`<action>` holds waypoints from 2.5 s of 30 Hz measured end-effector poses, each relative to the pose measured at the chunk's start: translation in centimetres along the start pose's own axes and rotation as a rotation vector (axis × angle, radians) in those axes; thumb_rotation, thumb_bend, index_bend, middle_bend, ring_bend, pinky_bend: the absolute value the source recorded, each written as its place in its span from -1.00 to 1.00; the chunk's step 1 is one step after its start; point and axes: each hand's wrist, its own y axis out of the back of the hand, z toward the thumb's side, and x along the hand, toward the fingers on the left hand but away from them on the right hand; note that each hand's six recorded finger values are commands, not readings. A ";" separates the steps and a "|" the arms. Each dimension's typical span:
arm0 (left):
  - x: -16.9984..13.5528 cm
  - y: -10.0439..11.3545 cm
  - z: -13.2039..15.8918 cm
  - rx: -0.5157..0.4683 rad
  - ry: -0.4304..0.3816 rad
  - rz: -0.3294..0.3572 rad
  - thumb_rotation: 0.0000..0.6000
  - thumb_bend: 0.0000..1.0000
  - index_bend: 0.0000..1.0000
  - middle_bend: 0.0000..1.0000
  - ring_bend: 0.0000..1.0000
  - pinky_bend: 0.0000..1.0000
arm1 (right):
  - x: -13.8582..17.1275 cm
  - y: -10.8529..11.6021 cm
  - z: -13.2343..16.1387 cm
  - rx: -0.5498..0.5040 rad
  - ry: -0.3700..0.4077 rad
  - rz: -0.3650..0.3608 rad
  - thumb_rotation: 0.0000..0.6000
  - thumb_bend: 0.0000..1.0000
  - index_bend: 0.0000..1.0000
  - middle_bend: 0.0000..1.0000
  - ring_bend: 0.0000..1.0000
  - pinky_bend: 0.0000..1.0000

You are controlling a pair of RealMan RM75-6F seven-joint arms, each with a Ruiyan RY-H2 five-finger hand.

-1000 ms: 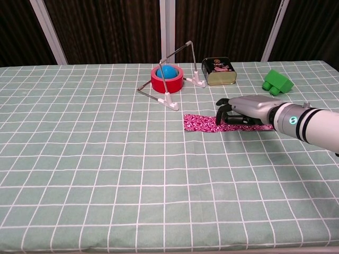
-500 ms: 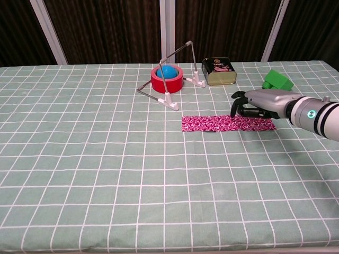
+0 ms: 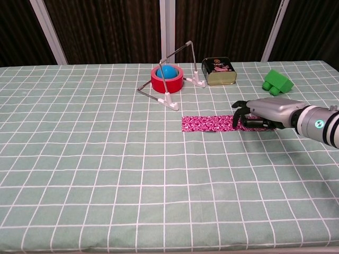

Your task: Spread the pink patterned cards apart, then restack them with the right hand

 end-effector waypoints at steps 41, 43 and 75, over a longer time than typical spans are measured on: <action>0.1 -0.3 -0.3 -0.003 0.008 -0.007 1.00 -0.84 -0.56 -0.67 -0.74 -0.63 | -3.4 1.1 0.8 0.005 -0.007 0.001 -1.00 0.36 -0.39 -1.00 -1.00 -1.00; 0.1 -0.3 -0.1 -0.005 0.004 -0.007 1.00 -0.84 -0.56 -0.68 -0.74 -0.63 | -2.9 0.9 0.9 0.009 0.003 0.004 -1.00 0.36 -0.39 -1.00 -1.00 -1.00; -0.1 -0.6 -0.1 -0.015 0.004 -0.010 1.00 -0.84 -0.56 -0.68 -0.74 -0.63 | 0.4 2.2 -3.3 0.021 -0.109 -0.078 -0.46 -0.66 -0.39 -0.96 -1.00 -1.00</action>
